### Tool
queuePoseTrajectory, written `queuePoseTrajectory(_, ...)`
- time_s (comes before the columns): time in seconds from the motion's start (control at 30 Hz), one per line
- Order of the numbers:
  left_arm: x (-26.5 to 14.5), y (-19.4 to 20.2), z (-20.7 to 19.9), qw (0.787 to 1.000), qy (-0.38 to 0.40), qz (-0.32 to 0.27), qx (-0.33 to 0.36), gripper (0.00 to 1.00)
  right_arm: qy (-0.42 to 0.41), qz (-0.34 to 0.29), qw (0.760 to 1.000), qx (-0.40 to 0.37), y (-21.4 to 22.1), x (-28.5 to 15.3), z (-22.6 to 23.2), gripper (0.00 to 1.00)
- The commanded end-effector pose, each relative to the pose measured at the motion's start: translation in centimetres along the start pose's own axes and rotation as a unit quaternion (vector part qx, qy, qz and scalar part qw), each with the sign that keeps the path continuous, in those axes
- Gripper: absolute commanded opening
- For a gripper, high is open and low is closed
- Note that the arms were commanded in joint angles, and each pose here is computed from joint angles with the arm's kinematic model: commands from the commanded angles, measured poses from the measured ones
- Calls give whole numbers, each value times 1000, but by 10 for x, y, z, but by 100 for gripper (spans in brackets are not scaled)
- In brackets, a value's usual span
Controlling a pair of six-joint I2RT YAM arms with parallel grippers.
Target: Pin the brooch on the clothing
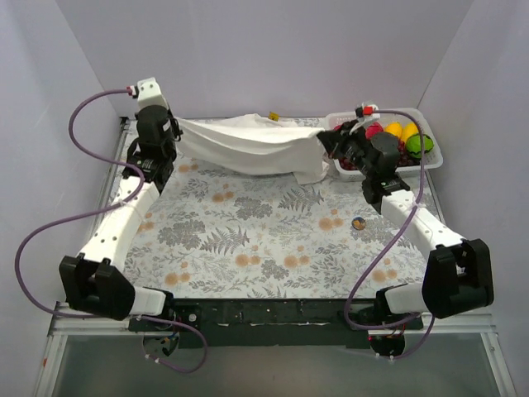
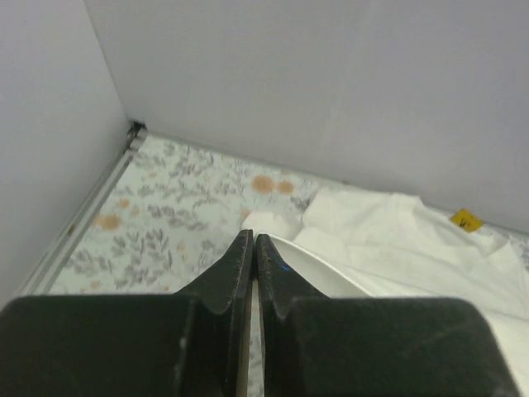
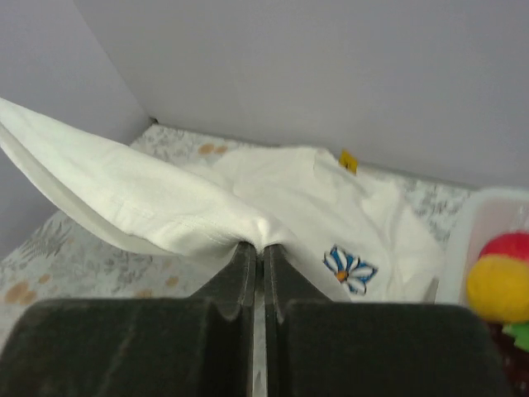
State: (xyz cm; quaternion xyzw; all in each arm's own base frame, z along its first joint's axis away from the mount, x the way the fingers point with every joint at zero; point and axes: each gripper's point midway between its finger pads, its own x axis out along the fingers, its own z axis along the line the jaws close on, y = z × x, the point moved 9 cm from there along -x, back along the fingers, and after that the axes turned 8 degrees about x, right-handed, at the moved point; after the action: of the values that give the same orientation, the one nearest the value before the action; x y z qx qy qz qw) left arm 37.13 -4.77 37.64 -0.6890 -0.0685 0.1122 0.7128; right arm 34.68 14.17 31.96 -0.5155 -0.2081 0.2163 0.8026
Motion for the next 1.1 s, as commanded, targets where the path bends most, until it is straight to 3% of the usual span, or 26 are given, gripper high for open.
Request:
queuePoseTrajectory(0.0, -52, 12, 26, 997, -32, 27, -66, 0, 6, 25, 999, 43, 23, -37, 6, 1)
queuePoseTrajectory(0.13, -78, 58, 26, 989, -6, 112, -99, 0, 31, 111, 988, 102, 70, -69, 1, 1)
queuePoseTrajectory(0.3, -109, 88, 20, 966, 46, 211, -141, 0, 70, 219, 959, 164, 115, -110, 1, 1)
queuePoseTrajectory(0.57, -146, 122, 26, 924, 28, 347, -159, 0, 133, 329, 911, 210, 140, -156, 8, 1)
queuePoseTrajectory(0.87, -175, 150, 43, 898, -28, 418, -135, 0, 179, 456, 832, 259, 176, -197, 16, 1)
queuePoseTrajectory(1.07, -195, 159, 50, 881, -38, 454, -132, 0, 186, 515, 796, 257, 189, -210, 20, 1)
